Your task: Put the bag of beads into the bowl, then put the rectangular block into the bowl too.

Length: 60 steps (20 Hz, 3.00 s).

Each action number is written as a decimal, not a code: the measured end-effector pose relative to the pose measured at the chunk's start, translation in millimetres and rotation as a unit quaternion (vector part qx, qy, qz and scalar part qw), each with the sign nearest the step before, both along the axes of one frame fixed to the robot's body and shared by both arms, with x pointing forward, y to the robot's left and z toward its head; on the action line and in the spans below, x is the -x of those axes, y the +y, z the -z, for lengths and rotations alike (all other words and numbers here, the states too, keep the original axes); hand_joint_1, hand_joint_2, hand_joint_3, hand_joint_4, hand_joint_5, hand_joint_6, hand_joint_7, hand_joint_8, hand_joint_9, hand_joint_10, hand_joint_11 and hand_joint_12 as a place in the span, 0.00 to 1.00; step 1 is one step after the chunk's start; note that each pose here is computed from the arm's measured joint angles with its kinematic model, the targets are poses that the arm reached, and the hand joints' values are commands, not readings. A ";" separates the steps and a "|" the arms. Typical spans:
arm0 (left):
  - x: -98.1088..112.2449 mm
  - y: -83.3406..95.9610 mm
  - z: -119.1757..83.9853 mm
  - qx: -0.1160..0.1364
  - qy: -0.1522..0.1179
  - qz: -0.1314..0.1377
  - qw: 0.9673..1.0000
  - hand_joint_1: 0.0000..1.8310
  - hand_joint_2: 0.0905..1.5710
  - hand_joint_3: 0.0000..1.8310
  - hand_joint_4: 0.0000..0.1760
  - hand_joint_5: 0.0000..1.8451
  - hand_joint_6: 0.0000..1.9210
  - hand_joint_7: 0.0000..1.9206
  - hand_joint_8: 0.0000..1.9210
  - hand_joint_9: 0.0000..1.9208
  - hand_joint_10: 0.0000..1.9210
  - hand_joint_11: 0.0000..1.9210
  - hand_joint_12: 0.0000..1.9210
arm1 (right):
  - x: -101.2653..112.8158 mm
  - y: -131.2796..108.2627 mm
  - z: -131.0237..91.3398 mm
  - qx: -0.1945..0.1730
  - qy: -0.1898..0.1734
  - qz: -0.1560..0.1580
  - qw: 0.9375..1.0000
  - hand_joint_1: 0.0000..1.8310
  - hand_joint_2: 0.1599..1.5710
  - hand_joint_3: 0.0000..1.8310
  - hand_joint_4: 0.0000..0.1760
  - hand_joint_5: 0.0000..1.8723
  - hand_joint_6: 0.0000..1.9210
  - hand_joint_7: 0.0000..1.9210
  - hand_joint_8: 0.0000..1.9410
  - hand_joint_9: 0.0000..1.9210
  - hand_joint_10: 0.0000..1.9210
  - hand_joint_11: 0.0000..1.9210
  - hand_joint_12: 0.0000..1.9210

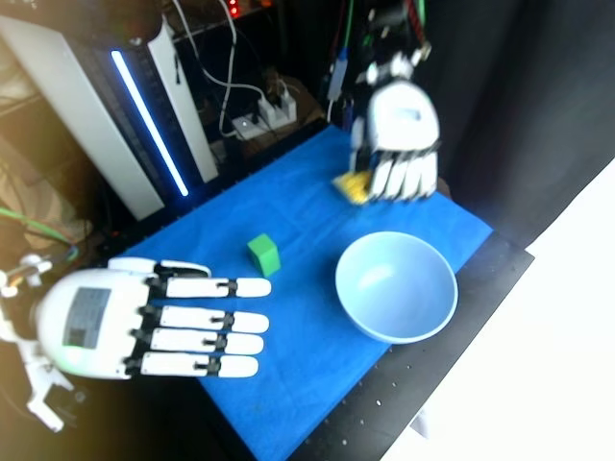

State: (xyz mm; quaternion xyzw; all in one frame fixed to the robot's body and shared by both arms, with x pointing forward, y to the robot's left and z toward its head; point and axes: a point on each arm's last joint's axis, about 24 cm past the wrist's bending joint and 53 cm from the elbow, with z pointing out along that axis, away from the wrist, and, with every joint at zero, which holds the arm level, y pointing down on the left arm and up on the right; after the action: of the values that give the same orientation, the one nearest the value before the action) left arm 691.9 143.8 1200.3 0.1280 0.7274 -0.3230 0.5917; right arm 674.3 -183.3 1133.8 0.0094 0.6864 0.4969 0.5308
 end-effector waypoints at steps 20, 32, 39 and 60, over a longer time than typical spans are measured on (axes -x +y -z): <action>-85.5 -38.3 -28.8 0.077 -0.003 -0.053 0.996 0.47 0.52 0.00 1.00 0.00 0.00 0.04 0.00 0.08 0.00 0.00 0.22 | -2.5 15.0 5.0 0.012 -0.013 -0.022 1.000 0.40 0.74 0.00 0.56 0.12 0.00 0.10 0.00 0.09 0.00 0.10 0.06; 32.4 31.1 -13.4 0.057 -0.017 -0.021 0.998 0.48 0.55 0.00 0.88 0.03 0.00 0.04 0.00 0.07 0.00 0.00 0.10 | 32.6 62.9 -15.5 -0.013 -0.039 -0.097 0.994 0.43 0.54 0.00 0.63 0.12 0.01 0.08 0.01 0.07 0.00 0.10 0.05; 54.8 20.2 11.5 0.060 0.010 -0.003 0.998 0.53 0.55 0.00 1.00 0.00 0.00 0.03 0.00 0.00 0.00 0.00 0.00 | 35.5 90.7 11.1 -0.015 -0.018 -0.114 0.993 0.46 0.50 0.00 0.89 0.12 0.00 0.16 0.00 0.16 0.00 0.00 0.29; 55.6 25.7 32.3 0.078 0.041 -0.022 0.996 0.52 0.57 0.00 0.79 0.02 0.00 0.06 0.00 0.03 0.01 0.00 0.00 | 4.9 105.7 33.2 -0.003 -0.001 -0.088 0.996 0.56 0.59 0.00 0.00 0.44 0.00 0.29 0.72 0.32 0.89 0.32 1.00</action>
State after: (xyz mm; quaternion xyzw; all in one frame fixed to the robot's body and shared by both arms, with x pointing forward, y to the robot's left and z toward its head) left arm 636.3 169.5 1168.1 0.0521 0.7262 -0.3708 0.5765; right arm 669.4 -77.6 1100.6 -0.0499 0.6824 0.5437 0.4860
